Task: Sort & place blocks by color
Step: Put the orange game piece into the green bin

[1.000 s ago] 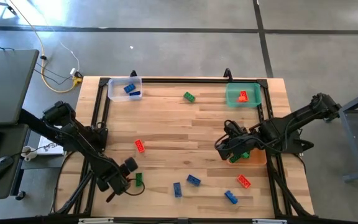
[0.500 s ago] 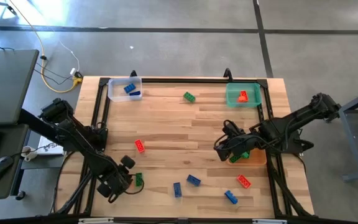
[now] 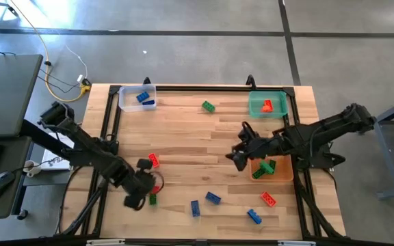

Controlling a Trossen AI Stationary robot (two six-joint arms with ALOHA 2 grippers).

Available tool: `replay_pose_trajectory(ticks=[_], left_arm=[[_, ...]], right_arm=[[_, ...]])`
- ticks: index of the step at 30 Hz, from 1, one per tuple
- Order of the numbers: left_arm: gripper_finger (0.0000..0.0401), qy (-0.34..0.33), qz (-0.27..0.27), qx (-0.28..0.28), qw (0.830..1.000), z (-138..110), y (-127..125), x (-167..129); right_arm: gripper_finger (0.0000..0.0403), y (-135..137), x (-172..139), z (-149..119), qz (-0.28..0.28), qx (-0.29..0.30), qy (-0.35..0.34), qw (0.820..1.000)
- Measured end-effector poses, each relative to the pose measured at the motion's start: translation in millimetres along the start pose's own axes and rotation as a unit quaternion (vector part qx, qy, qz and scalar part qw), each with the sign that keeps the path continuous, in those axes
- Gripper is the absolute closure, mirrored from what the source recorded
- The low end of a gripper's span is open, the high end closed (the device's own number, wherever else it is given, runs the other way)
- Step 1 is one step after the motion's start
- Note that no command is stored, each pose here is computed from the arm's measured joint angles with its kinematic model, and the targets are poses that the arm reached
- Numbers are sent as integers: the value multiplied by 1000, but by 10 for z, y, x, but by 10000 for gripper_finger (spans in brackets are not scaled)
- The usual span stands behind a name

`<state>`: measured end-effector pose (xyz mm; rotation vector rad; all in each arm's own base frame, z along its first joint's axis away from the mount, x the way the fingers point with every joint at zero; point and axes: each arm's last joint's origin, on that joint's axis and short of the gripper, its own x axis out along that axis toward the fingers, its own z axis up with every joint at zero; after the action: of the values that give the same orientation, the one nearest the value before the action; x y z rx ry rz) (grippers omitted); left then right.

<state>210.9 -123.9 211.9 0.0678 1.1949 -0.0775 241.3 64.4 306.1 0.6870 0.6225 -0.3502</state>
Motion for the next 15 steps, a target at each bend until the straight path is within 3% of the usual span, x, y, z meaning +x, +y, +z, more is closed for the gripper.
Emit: replay_pose_trajectory(ticks=[7,15], left_arm=[[296,-48,90,-74,992,263,405,-60],[296,-92,175,-114,974,488,879,-154]], right_arm=[[146,9,46,334,52,12,-93,994],[146,-38,40,679,106,-40,-174,978]])
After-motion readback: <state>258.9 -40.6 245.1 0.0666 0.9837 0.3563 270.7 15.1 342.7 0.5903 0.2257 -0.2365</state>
